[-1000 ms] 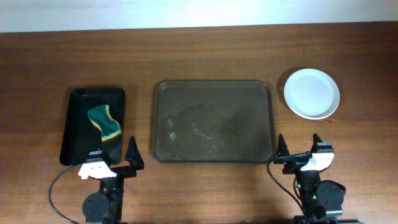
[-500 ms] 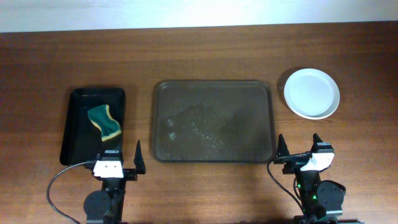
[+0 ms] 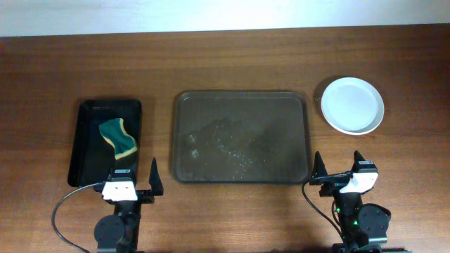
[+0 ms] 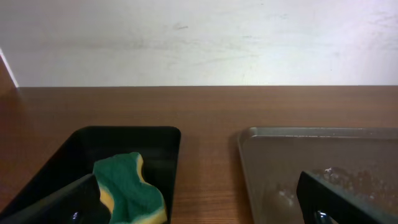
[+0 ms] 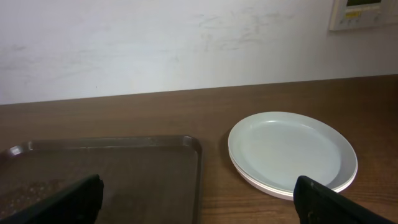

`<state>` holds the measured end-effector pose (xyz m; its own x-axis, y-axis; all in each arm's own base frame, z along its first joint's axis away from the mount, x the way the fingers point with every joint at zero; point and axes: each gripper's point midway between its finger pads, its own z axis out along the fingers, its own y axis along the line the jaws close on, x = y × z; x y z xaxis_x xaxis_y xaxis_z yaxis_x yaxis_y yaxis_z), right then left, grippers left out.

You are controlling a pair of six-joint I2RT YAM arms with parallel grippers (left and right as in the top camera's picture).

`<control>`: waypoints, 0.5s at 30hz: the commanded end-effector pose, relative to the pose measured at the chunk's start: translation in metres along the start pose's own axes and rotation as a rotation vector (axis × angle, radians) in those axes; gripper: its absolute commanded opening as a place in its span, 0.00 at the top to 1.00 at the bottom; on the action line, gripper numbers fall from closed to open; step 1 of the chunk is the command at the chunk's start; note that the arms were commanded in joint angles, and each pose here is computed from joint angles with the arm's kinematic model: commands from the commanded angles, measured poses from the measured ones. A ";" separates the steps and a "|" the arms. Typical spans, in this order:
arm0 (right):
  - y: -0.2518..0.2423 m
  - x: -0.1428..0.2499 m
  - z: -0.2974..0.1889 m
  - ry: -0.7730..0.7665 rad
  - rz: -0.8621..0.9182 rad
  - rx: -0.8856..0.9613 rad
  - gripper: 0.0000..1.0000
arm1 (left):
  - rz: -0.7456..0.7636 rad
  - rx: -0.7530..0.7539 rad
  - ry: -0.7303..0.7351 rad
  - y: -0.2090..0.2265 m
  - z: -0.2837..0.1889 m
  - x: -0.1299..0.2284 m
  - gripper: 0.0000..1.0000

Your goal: Clean dirty plates on tray and stack at the side

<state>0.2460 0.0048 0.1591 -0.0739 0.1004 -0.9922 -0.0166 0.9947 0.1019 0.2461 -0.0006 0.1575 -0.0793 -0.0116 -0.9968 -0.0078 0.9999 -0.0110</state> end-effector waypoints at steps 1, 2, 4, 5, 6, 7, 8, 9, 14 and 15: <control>-0.003 0.003 0.000 0.004 0.000 0.014 0.02 | -0.043 -0.023 -0.001 0.004 0.000 0.001 0.01; -0.003 0.003 0.000 0.004 0.000 0.014 0.02 | -0.043 -0.023 0.000 0.004 0.000 0.001 0.01; -0.003 0.003 0.000 0.004 0.000 0.014 0.02 | -0.043 -0.012 -0.001 0.003 0.000 0.001 0.01; -0.003 0.003 0.000 0.004 0.000 0.014 0.02 | -0.043 -0.011 -0.001 0.002 0.000 0.001 0.00; -0.003 0.003 0.000 0.004 0.000 0.014 0.02 | -0.043 -0.011 -0.001 0.002 0.000 0.001 0.00; -0.003 0.003 0.000 0.004 0.000 0.014 0.02 | -0.043 -0.011 -0.001 0.002 0.000 0.001 0.01; -0.003 0.003 0.000 0.004 0.000 0.014 0.02 | -0.043 -0.011 -0.001 0.002 0.000 0.001 0.01; -0.003 0.003 0.000 0.004 0.000 0.014 0.02 | -0.043 -0.011 -0.001 0.002 0.000 0.001 0.01; -0.003 0.003 0.000 0.004 0.000 0.014 0.02 | -0.043 -0.011 -0.001 0.002 0.000 0.001 0.01; -0.003 0.003 0.000 0.004 0.000 0.014 0.02 | -0.043 -0.012 -0.001 0.003 0.000 0.001 0.01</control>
<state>0.2460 0.0048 0.1591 -0.0739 0.1004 -0.9922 -0.0166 0.9947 0.1019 0.2461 -0.0003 0.1575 -0.0789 -0.0444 -0.9959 -0.0123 0.9990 -0.0435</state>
